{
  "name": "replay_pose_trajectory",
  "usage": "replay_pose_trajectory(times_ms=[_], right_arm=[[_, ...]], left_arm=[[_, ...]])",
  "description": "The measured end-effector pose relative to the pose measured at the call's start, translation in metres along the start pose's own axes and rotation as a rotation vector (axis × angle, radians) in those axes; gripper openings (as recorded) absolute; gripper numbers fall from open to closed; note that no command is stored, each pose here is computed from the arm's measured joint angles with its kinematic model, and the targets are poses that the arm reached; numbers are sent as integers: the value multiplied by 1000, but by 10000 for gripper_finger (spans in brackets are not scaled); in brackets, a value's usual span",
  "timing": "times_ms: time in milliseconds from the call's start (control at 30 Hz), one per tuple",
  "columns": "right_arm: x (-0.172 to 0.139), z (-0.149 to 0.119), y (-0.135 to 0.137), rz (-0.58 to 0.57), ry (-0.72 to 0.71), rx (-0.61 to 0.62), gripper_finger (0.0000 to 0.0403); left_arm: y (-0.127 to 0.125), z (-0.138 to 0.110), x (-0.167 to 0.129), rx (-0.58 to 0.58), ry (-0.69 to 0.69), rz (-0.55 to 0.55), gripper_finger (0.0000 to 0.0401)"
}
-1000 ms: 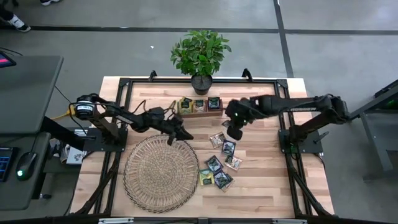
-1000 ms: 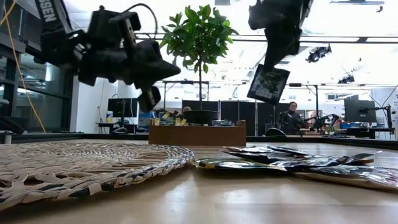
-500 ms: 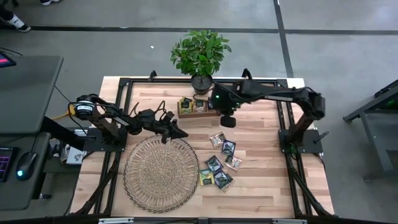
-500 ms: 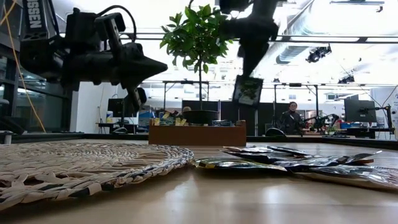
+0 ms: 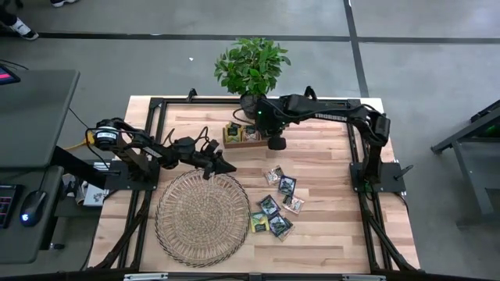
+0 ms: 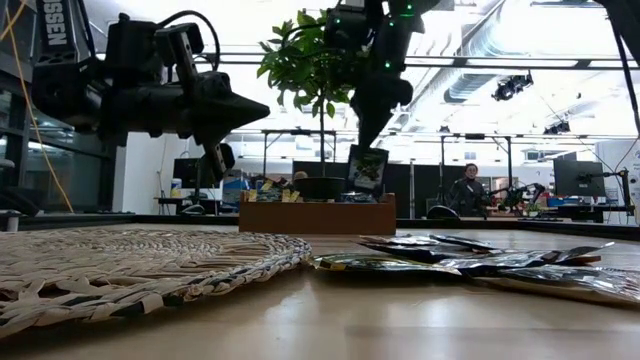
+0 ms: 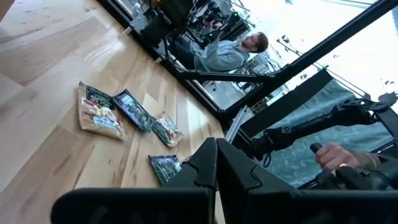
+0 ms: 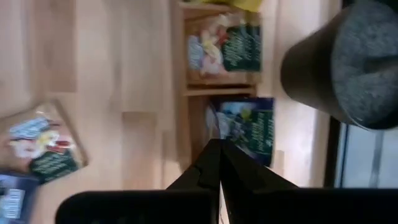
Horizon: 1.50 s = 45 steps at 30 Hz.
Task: Pick & Place Tea
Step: Put the blue tea bag into the right section of the wooden organizer, then put the brown tea bag into the middle section of the wooden organizer
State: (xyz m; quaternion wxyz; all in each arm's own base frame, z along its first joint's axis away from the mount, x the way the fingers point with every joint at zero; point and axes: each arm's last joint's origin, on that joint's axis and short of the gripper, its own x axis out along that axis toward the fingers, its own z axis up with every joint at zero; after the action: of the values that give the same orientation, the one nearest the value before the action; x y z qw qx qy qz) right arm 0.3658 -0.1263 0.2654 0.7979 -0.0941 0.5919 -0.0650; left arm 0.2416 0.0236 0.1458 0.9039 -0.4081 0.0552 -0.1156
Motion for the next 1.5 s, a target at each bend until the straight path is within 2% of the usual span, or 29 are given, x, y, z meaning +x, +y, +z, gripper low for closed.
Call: replay_pose_trajectory(times_ms=[267,533,1100,1267,1500], right_arm=[[10,-4,-22,1,-30,30,0],[27,-5,-26,24,-6,22,0],[28,-8,-30,30,6,21,4],[28,-9,-30,33,11,30,35],[28,-9,-29,52,18,168,121]], left_arm=[[1,-1,0,-3,8,4,1],[3,-3,0,-20,37,29,1],[4,-4,0,-27,44,30,1],[4,-4,0,-27,50,25,1],[7,-8,0,-61,94,50,1]])
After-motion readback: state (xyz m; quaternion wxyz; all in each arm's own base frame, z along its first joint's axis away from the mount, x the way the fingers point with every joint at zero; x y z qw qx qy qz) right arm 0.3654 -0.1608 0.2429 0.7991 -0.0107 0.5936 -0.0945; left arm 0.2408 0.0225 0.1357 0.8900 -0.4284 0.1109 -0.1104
